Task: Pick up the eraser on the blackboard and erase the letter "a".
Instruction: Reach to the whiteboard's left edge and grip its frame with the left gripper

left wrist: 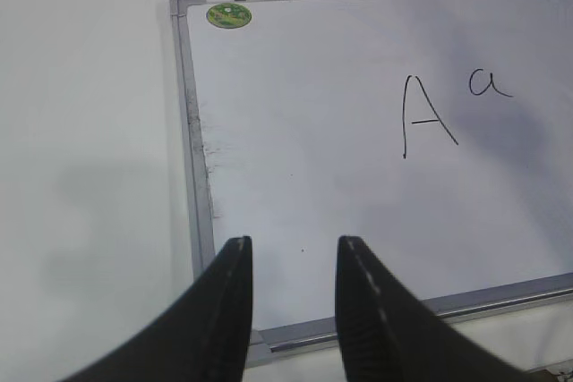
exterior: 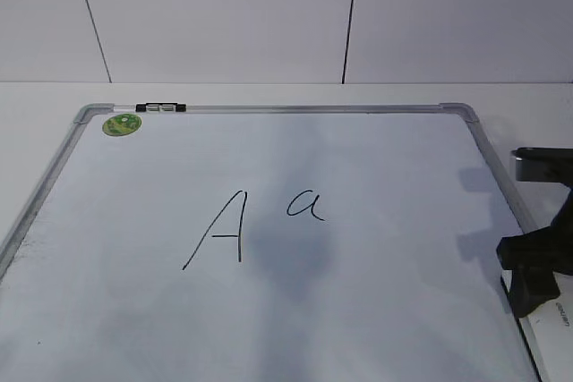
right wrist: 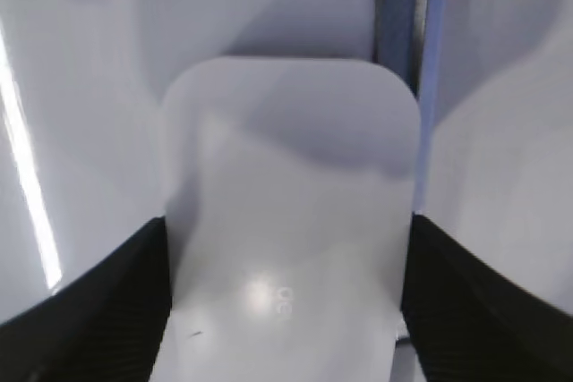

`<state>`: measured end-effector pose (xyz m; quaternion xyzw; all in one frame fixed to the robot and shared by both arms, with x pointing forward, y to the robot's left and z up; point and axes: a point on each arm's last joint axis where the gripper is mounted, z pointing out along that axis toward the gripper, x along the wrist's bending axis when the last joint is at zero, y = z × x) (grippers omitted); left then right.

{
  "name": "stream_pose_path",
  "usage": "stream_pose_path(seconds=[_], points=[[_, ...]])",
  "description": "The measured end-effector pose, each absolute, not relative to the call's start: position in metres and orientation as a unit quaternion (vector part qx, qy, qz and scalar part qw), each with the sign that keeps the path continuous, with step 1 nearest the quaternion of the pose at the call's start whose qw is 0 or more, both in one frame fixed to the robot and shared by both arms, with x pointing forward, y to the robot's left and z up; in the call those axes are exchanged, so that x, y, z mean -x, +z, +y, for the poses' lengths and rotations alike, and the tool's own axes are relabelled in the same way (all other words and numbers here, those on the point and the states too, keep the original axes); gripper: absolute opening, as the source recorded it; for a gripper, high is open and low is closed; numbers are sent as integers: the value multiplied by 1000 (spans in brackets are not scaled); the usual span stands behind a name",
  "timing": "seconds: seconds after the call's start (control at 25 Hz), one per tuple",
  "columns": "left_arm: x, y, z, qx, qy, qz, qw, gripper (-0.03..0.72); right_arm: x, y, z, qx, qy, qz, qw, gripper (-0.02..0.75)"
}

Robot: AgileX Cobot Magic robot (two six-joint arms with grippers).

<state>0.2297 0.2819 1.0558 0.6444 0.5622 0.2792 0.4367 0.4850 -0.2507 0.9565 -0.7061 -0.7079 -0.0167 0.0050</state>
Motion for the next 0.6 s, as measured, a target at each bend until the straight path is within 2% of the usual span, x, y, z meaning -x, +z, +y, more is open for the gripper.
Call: stream_pose_path(seconds=[0.6], points=[[-230, 1056, 282, -644, 279, 562, 437, 239, -487, 952, -251, 705, -11, -709, 7, 591]])
